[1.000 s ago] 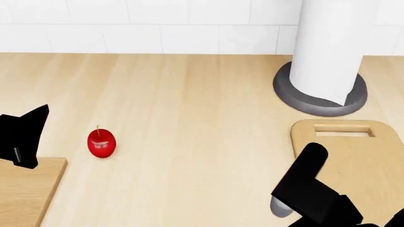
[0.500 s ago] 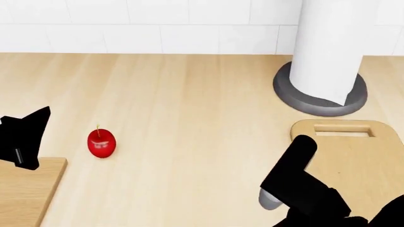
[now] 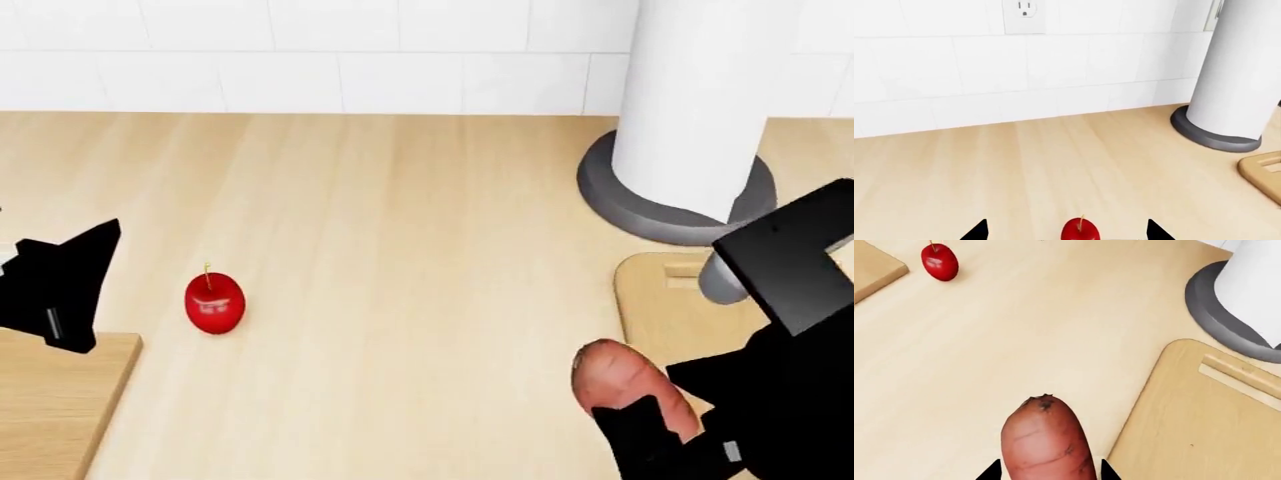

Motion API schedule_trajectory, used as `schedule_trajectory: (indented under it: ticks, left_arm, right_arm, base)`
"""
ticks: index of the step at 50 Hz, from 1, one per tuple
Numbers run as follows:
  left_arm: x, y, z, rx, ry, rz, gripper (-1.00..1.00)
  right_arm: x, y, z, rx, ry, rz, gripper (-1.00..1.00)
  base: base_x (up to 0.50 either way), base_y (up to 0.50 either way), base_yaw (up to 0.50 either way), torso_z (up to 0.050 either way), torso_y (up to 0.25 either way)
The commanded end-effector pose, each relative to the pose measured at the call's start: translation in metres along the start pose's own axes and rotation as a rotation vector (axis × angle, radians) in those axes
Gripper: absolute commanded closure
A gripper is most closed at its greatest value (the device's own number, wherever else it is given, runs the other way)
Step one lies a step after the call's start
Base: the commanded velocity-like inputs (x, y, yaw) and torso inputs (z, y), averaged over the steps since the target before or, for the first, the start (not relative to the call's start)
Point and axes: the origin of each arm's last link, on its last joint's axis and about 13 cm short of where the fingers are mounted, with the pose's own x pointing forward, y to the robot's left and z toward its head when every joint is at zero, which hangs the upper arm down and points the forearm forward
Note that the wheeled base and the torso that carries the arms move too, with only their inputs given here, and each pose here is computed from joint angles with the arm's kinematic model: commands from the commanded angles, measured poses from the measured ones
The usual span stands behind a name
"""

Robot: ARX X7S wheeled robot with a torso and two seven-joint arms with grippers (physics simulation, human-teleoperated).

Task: Place the cherry and the sweet potato on separate cutting boards.

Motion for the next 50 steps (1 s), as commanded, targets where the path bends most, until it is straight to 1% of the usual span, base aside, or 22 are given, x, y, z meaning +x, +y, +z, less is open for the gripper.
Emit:
schedule_trajectory:
  ticks: [1,2,7,8,10,14,18,24,35,43,50]
  left_arm:
    - [0.001,0.000,0.000,0.006,0.003,-0.002,-1.00]
    - [0.001,0.000,0.000,0.006,0.002,-0.003,-1.00]
    - [0.002,-0.002,-0.002,0.003,0.005,-0.007,-1.00]
    - [0.001,-0.002,-0.003,0.004,0.007,-0.007,-1.00]
    - [-0.001,0.000,-0.005,0.003,0.015,-0.006,-1.00]
    - [-0.002,0.001,-0.004,0.000,0.010,0.000,-1.00]
    - [-0.003,0.002,-0.005,-0.001,0.011,0.002,-1.00]
    - [-0.003,0.003,-0.006,-0.004,0.014,0.000,-1.00]
    - [0.000,0.000,-0.007,-0.004,0.019,-0.003,-1.00]
    - [-0.001,0.000,-0.006,0.001,0.019,-0.004,-1.00]
    - [-0.001,0.000,-0.006,0.002,0.017,-0.005,-1.00]
  right_arm:
    - [-0.006,-0.024,-0.012,0.155,-0.009,-0.207,1.00]
    - [-0.006,-0.027,-0.012,0.183,-0.012,-0.242,1.00]
    - [0.001,-0.034,-0.013,0.199,0.003,-0.319,1.00]
    - [0.002,-0.034,-0.013,0.200,0.002,-0.314,1.00]
    - [0.007,-0.037,-0.013,0.195,0.000,-0.348,1.00]
    - [0.016,-0.045,-0.010,0.219,-0.008,-0.390,1.00]
    - [0.024,-0.046,-0.012,0.210,0.032,-0.384,1.00]
    - [0.031,-0.047,-0.018,0.222,0.052,-0.391,1.00]
    - [0.035,-0.045,-0.028,0.239,0.093,-0.366,1.00]
    - [0.038,-0.043,-0.033,0.236,0.119,-0.343,1.00]
    - [0.040,-0.043,-0.031,0.230,0.125,-0.333,1.00]
  base:
    - [0.00,0.00,0.00,0.000,0.000]
    - [0.00,0.00,0.00,0.000,0.000]
    - [0.00,0.00,0.00,0.000,0.000]
    - [0.00,0.00,0.00,0.000,0.000]
    - [0.00,0.00,0.00,0.000,0.000]
    - [0.00,0.00,0.00,0.000,0.000]
    - [0.00,0.00,0.00,0.000,0.000]
    - [0.00,0.00,0.00,0.000,0.000]
    - [0.00,0.00,0.00,0.000,0.000]
    - [0.00,0.00,0.00,0.000,0.000]
    - [0.00,0.00,0.00,0.000,0.000]
